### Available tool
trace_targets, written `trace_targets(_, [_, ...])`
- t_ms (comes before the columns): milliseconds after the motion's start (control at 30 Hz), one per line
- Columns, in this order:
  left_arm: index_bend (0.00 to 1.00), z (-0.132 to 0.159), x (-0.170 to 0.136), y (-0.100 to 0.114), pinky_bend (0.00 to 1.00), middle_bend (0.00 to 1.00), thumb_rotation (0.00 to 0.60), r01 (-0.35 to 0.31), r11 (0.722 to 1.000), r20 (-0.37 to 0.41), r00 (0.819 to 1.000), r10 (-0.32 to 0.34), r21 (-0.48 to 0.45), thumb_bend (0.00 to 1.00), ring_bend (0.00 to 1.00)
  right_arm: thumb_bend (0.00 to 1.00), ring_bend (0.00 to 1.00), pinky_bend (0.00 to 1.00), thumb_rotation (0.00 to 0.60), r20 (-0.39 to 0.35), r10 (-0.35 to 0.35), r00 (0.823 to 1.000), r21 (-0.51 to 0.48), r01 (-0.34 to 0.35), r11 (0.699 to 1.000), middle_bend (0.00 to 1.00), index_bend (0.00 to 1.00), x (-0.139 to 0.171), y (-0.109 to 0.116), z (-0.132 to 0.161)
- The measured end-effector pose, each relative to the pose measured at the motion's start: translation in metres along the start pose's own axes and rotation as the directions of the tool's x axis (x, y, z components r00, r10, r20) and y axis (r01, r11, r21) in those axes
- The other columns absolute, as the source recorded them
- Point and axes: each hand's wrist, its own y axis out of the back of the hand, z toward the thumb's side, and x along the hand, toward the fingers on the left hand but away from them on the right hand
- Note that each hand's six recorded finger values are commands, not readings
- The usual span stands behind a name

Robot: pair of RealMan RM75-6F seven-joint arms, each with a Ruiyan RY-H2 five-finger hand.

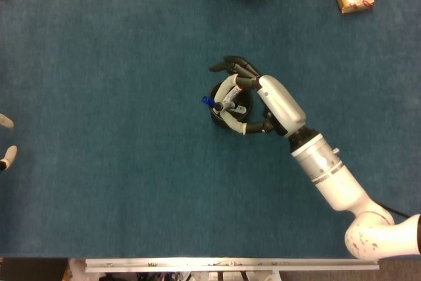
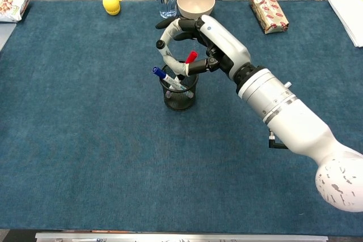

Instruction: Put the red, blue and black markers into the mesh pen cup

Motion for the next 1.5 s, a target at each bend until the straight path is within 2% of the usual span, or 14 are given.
trace_targets(133, [0.4,-0.002,-0.001,0.001,0.0,0.06,0.6,-0.002,1.0,-0.004,1.0,0.002,0.0,0.29,0.01,0.42,0.09,0.19,0.6,0.024,0.017,1.0,-0.005,-0.017,1.0,0.22,0.67,-0.002,-0.007,-0.011])
trace_targets(200, [0.4,-0.002,-0.001,0.001,0.0,0.06,0.6,-0.002,1.0,-0.005,1.0,0.002,0.0,0.29,0.01,0.37,0.09,0.18,0.6,0.034,0.025,0.999,-0.01,-0.025,1.0,0.21,0.65,-0.002,-0.01,-0.016])
trace_targets(300, [0.4,-0.003,-0.001,0.001,0.0,0.06,0.6,-0.001,1.0,-0.007,1.0,0.001,0.0,0.29,0.01,0.14,0.08,0.16,0.6,0.044,0.039,0.998,-0.003,-0.039,0.999,0.18,0.51,-0.001,-0.012,-0.02])
trace_targets(367, [0.4,-0.004,-0.001,0.001,0.0,0.06,0.6,0.0,1.0,-0.009,1.0,0.0,0.0,0.29,0.01,0.02,0.06,0.15,0.6,0.045,0.045,0.998,0.003,-0.045,0.999,0.16,0.41,0.0,-0.012,-0.021])
trace_targets(400, [0.4,-0.004,-0.001,0.001,0.0,0.06,0.6,0.0,1.0,-0.009,1.0,0.0,-0.001,0.29,0.01,0.0,0.06,0.15,0.6,0.045,0.047,0.998,0.005,-0.047,0.999,0.16,0.38,0.0,-0.011,-0.02])
trace_targets(467, [0.4,-0.003,-0.001,0.001,0.0,0.06,0.6,0.0,1.0,-0.007,1.0,0.0,0.0,0.29,0.01,0.0,0.05,0.14,0.6,0.04,0.05,0.998,0.009,-0.051,0.999,0.14,0.3,0.001,-0.009,-0.019])
trace_targets(600, [0.4,-0.001,-0.001,0.001,0.0,0.06,0.6,-0.002,1.0,-0.004,1.0,0.002,0.001,0.29,0.01,0.0,0.04,0.14,0.6,0.025,0.04,0.999,0.02,-0.04,0.999,0.14,0.25,0.004,-0.002,-0.015])
trace_targets(900, [0.4,0.003,0.001,0.002,0.0,0.06,0.6,-0.005,1.0,0.002,1.0,0.005,0.005,0.29,0.01,0.0,0.04,0.14,0.6,-0.018,-0.009,1.0,0.077,0.01,0.997,0.14,0.23,0.019,0.026,0.0])
trace_targets(1100, [0.4,0.008,0.002,0.008,0.0,0.06,0.6,-0.019,1.0,0.015,1.0,0.019,0.004,0.29,0.01,0.0,0.04,0.14,0.6,-0.064,-0.066,0.996,0.211,0.078,0.974,0.17,0.23,0.041,0.061,0.02])
trace_targets(1200, [0.4,0.012,0.003,0.012,0.0,0.06,0.6,-0.026,1.0,0.025,0.999,0.026,0.005,0.29,0.01,0.0,0.04,0.14,0.6,-0.06,-0.103,0.993,0.345,0.118,0.931,0.17,0.23,0.054,0.08,0.021])
trace_targets(1300, [0.4,0.015,0.003,0.016,0.0,0.06,0.6,-0.034,0.999,0.033,0.999,0.034,-0.004,0.29,0.01,0.0,0.04,0.14,0.6,-0.036,-0.15,0.988,0.508,0.147,0.849,0.17,0.23,0.071,0.101,0.015])
trace_targets(1400, [0.4,0.02,0.004,0.02,0.0,0.06,0.6,-0.048,0.999,0.045,0.998,0.048,-0.002,0.29,0.01,0.0,0.04,0.14,0.6,0.014,-0.202,0.979,0.666,0.142,0.732,0.18,0.23,0.094,0.126,0.002])
trace_targets(1433, [0.4,0.023,0.004,0.022,0.01,0.06,0.6,-0.053,0.999,0.051,0.997,0.053,0.002,0.29,0.02,0.0,0.04,0.14,0.6,0.038,-0.225,0.974,0.72,0.13,0.682,0.18,0.23,0.104,0.135,-0.004])
trace_targets(1500, [0.39,0.026,0.005,0.025,0.02,0.06,0.6,-0.066,0.998,0.061,0.996,0.066,0.008,0.29,0.02,0.0,0.04,0.14,0.6,0.073,-0.263,0.962,0.789,0.106,0.605,0.19,0.24,0.121,0.149,-0.013])
